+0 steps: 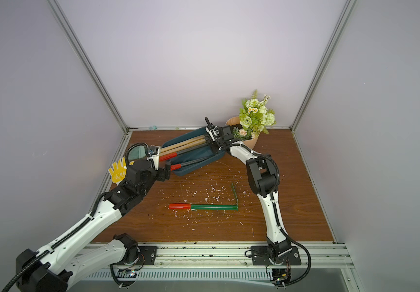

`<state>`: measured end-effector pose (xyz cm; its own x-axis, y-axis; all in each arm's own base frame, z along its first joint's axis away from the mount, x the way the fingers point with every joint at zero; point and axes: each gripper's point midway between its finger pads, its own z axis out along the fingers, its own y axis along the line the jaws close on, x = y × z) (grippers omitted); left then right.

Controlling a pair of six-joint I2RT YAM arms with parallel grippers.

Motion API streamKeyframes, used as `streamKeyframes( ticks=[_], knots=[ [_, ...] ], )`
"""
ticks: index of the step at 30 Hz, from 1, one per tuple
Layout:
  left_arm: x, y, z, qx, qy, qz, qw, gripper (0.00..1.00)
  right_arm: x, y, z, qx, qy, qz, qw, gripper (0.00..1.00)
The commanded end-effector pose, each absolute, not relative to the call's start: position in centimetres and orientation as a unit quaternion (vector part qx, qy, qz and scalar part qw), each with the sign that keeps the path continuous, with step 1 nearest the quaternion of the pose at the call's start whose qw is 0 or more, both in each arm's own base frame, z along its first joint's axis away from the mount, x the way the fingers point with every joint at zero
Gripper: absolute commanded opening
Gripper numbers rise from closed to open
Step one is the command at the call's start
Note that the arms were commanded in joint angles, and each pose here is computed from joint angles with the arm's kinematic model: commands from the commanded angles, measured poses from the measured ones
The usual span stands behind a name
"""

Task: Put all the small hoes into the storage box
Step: Place the hoe in the storage box.

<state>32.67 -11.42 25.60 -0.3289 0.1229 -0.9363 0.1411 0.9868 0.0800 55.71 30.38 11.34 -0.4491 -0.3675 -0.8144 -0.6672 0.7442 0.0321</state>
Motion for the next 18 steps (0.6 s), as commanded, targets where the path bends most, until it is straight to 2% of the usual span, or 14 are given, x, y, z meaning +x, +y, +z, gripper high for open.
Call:
streamKeyframes(
  ticks=[1,6,11,18],
  knots=[
    [32.8,-11.0,26.9,0.062,0.808,-0.014,0.585,0.87,55.1,30.2,19.2,-0.322,0.794,0.18,0.484,0.29],
    [32.9,-11.1,27.1,0.06,0.806,-0.017,0.589,0.87,52.8,29.5,23.7,-0.319,0.776,0.174,0.516,0.31],
    [33.1,-11.2,26.8,0.058,0.804,-0.019,0.592,0.87,48.3,27.4,25.9,-0.299,0.785,0.142,0.524,0.31],
    [34.2,-12.2,25.5,0.064,0.805,-0.028,0.588,0.87,39.6,24.1,21.1,-0.259,0.839,0.115,0.464,0.33]
  ],
)
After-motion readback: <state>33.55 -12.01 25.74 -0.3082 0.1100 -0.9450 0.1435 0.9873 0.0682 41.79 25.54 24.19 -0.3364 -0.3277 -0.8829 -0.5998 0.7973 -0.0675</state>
